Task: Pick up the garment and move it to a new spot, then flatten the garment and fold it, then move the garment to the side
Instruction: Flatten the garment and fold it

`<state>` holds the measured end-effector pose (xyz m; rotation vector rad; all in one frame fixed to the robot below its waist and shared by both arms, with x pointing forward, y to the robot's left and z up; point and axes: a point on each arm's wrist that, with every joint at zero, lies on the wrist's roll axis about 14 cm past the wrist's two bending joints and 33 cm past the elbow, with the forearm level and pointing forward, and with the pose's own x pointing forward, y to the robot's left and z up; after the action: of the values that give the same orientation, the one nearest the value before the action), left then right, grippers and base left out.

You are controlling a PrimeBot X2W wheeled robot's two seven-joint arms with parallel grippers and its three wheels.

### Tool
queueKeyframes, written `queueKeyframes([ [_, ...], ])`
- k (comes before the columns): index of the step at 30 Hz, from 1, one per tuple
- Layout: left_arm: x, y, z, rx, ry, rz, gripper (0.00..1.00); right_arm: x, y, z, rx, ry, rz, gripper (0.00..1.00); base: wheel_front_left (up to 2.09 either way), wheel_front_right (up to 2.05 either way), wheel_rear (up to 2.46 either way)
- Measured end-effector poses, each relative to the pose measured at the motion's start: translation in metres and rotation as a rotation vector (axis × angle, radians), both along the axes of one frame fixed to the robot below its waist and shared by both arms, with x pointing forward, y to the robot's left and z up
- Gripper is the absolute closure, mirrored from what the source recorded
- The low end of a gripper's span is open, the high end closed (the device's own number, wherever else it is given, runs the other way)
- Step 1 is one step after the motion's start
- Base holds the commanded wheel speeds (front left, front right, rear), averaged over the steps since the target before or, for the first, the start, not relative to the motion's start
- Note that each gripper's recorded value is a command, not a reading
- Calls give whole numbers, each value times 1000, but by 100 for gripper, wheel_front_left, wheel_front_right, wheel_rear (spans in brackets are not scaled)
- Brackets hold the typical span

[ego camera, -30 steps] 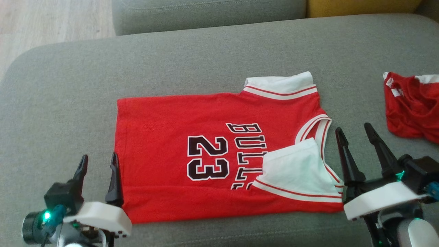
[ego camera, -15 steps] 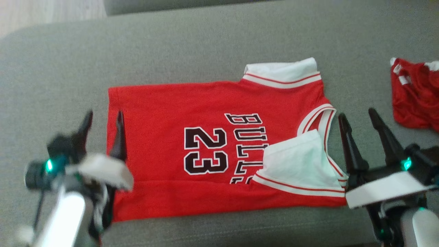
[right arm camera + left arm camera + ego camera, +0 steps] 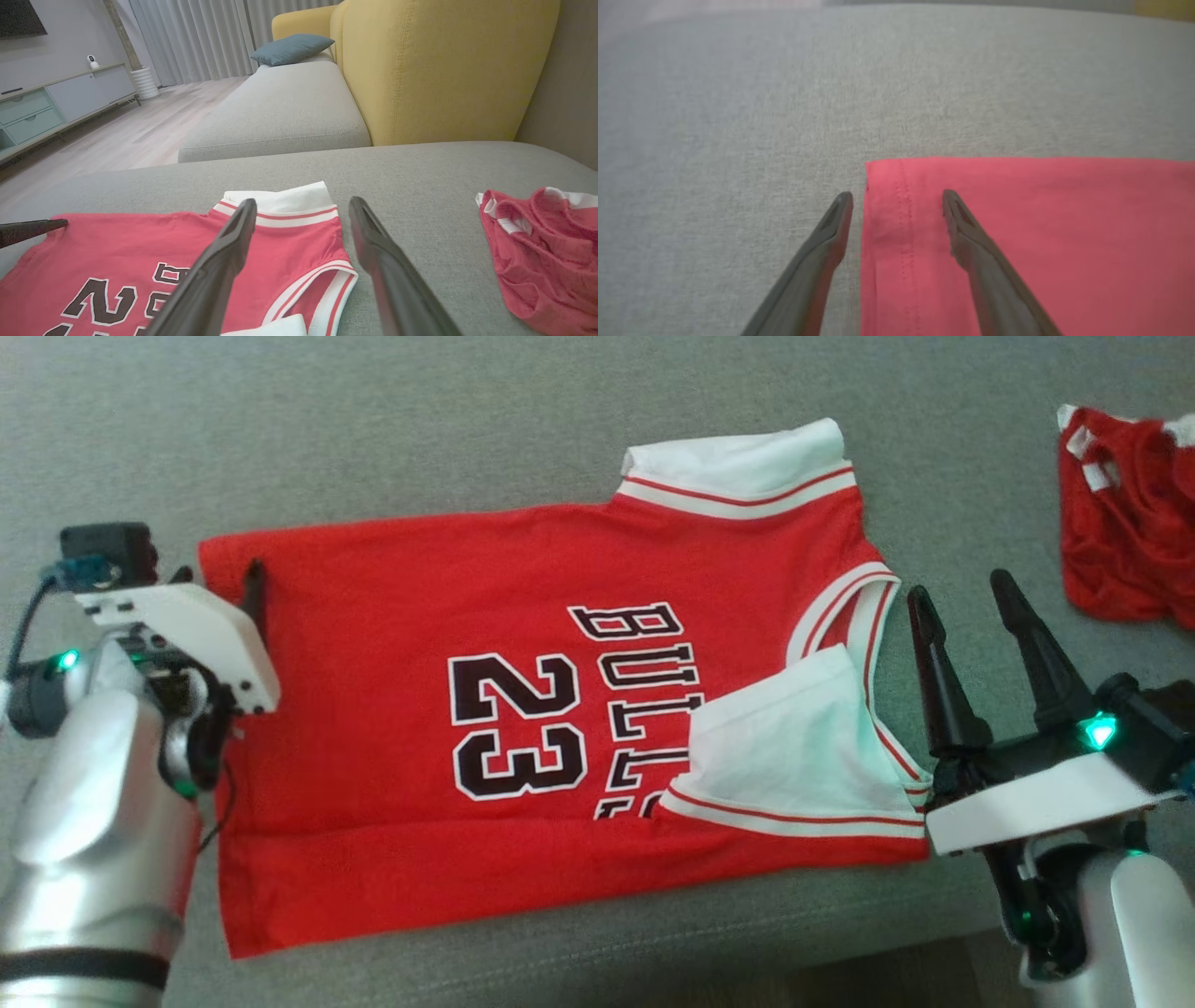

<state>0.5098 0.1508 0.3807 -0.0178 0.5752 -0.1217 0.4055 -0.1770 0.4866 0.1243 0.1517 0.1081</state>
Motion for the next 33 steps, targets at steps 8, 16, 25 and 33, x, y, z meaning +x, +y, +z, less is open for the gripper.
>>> queueKeyframes([
  [8, 13, 5, -19, 0, 112, 0, 0, -3, -8, -13, 11, 40, -26, 0, 0, 0, 0],
  [16, 19, 2, -22, -2, 152, -38, 100, 9, -16, -15, 2, 66, -19, 0, 0, 0, 0],
  [25, 24, -1, -19, -11, 111, -39, 100, 80, -18, -10, -69, 142, 100, 0, 0, 0, 0],
  [33, 35, -3, -18, -33, 73, -38, 100, 136, 7, -49, -149, 334, 233, 0, 0, 0, 0],
])
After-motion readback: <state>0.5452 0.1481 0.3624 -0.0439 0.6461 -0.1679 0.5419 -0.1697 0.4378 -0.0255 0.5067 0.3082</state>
